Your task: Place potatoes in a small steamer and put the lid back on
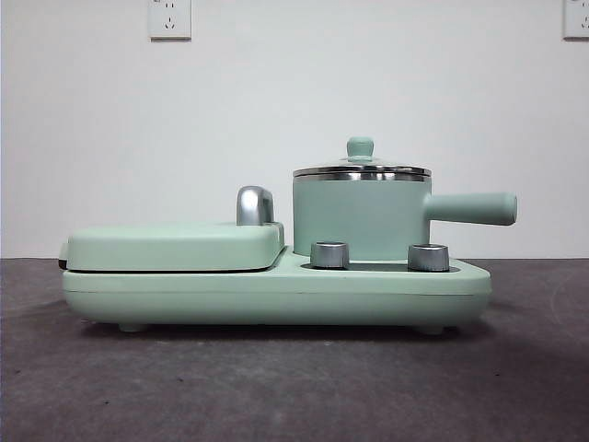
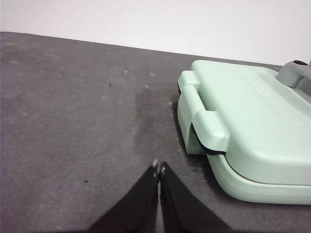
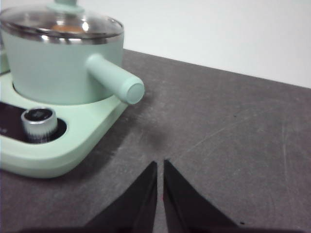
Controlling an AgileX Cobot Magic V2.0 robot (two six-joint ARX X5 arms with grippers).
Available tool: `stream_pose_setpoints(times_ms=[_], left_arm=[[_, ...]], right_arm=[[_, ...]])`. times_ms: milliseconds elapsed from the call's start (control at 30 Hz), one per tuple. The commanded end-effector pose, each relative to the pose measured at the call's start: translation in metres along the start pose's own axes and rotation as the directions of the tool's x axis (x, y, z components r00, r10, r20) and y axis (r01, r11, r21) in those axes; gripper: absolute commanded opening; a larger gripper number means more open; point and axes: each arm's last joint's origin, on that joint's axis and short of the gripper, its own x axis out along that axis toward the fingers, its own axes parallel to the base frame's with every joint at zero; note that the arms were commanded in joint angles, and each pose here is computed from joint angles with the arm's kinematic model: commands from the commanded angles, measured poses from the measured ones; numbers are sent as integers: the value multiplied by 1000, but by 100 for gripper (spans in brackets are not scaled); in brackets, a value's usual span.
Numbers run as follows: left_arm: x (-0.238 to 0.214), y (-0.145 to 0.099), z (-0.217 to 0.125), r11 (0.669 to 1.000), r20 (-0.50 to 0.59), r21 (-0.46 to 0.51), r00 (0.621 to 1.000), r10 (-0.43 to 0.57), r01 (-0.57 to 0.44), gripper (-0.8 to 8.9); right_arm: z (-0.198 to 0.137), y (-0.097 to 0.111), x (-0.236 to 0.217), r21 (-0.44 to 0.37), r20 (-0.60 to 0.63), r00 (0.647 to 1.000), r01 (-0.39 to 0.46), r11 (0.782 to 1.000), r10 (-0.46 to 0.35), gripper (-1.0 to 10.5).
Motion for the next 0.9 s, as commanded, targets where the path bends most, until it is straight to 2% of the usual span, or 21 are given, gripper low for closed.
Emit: stream_pose_setpoints(times_ms=[33, 900], left_arm=[[1, 0, -3, 1000, 2, -2, 1000, 0, 0, 6], [1, 0, -3, 1000, 1, -2, 1000, 0, 0, 6]], right_arm=[[1, -1, 0, 33, 20, 1000, 11, 999, -12, 19], [4, -1, 0, 47, 47, 999, 7, 999, -9, 19]])
